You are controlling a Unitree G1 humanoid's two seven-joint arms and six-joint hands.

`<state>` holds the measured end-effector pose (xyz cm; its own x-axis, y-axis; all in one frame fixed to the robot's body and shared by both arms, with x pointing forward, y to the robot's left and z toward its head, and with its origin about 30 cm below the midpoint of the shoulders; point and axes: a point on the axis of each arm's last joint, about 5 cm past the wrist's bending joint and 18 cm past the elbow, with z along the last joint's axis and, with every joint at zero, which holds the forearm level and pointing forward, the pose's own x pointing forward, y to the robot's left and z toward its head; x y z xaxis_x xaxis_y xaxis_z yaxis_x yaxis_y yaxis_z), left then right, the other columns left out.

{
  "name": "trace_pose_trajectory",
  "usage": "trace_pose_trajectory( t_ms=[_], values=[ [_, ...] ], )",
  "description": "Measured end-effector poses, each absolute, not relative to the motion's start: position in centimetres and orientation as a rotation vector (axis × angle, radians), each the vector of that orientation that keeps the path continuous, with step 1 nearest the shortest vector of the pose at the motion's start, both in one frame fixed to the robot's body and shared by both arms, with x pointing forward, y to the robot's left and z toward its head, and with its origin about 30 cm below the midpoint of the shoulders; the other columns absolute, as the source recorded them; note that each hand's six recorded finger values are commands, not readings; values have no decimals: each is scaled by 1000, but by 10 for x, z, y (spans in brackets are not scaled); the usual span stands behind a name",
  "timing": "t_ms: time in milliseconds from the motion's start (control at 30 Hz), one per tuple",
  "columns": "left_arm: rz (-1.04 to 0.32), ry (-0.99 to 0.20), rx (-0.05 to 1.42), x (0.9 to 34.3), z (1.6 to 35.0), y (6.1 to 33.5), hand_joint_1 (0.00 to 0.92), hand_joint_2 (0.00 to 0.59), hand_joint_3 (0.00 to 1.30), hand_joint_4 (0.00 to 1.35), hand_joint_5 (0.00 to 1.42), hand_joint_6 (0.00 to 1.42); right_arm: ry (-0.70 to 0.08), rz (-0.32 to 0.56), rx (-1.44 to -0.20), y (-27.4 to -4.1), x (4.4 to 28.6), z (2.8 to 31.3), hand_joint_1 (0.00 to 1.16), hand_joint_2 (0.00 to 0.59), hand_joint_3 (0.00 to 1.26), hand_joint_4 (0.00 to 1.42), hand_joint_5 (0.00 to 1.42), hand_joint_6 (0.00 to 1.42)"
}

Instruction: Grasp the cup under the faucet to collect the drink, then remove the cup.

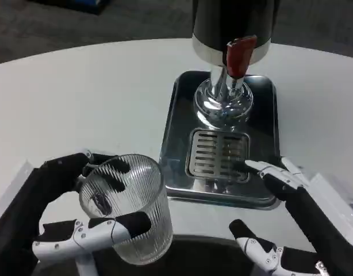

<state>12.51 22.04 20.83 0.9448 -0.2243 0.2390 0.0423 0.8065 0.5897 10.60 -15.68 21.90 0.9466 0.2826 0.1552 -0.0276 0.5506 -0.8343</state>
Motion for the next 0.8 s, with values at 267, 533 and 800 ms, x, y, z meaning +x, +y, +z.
trace_pose_trajectory(
  t_ms=[267, 533, 800],
  values=[
    [-146, -320, 618, 127, 210, 220, 643, 0, 653, 691, 752, 484, -285, 187, -971, -157, 106, 219, 620, 414, 196, 130, 26, 0],
    [-140, -331, 635, 137, 210, 224, 643, 0, 653, 691, 752, 484, -293, 202, -965, -154, 106, 219, 620, 414, 196, 130, 26, 0],
    [-106, -347, 681, 162, 205, 237, 641, 0, 653, 691, 752, 484, -303, 210, -963, -152, 108, 220, 620, 414, 196, 130, 26, 0]
  ],
)
